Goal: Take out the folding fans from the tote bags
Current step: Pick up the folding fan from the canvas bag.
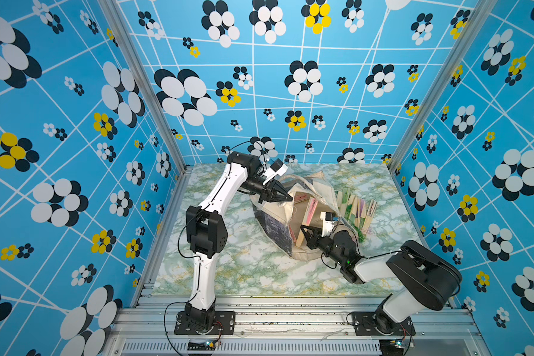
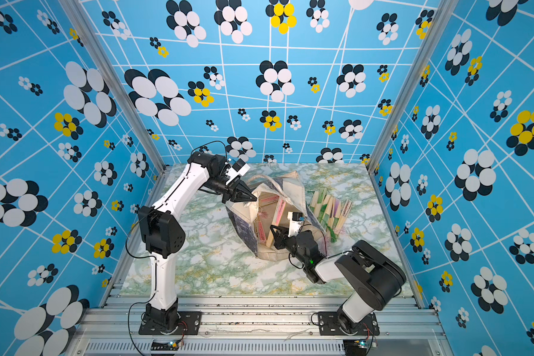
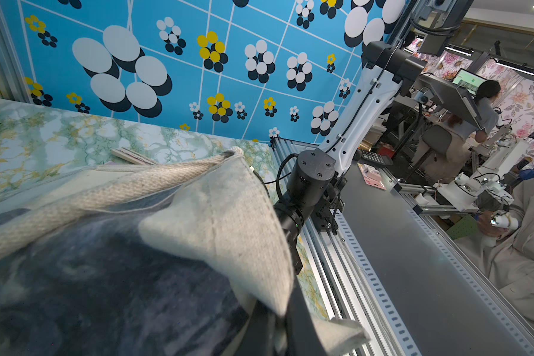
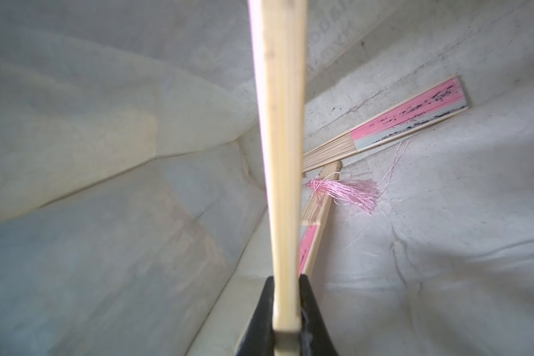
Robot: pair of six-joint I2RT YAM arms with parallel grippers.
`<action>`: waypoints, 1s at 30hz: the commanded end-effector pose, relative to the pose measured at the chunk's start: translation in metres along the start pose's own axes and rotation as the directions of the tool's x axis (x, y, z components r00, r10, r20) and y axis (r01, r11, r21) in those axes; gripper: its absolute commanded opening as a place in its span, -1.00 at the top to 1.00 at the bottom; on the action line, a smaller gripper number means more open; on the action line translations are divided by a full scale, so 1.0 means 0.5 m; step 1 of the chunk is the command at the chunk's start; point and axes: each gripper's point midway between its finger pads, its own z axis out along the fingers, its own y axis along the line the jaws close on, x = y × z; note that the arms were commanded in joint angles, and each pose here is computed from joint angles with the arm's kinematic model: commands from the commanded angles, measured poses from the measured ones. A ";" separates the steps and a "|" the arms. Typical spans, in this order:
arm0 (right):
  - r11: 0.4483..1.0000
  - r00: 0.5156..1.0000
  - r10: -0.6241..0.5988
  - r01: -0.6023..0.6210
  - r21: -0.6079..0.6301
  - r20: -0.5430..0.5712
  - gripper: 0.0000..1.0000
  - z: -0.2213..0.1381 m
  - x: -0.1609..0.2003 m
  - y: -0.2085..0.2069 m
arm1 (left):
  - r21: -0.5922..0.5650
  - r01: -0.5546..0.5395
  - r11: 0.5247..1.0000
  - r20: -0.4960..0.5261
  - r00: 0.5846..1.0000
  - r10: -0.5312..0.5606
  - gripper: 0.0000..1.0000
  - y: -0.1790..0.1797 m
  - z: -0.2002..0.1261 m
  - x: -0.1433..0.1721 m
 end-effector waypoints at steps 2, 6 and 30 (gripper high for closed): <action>0.982 0.981 -0.184 0.186 0.020 -0.063 0.92 -0.031 -0.009 0.020 | 0.031 0.136 0.990 0.054 0.989 -0.138 1.00 -0.045 -0.008 -0.030; 0.952 0.948 -0.302 0.305 0.018 -0.097 0.96 -0.076 -0.034 0.045 | 0.029 0.139 0.990 0.059 0.988 -0.140 1.00 -0.041 -0.010 -0.029; 0.924 0.923 -0.381 0.382 0.000 0.048 1.00 -0.289 -0.146 0.121 | 0.026 0.158 0.987 0.067 0.985 -0.159 1.00 -0.029 -0.015 -0.022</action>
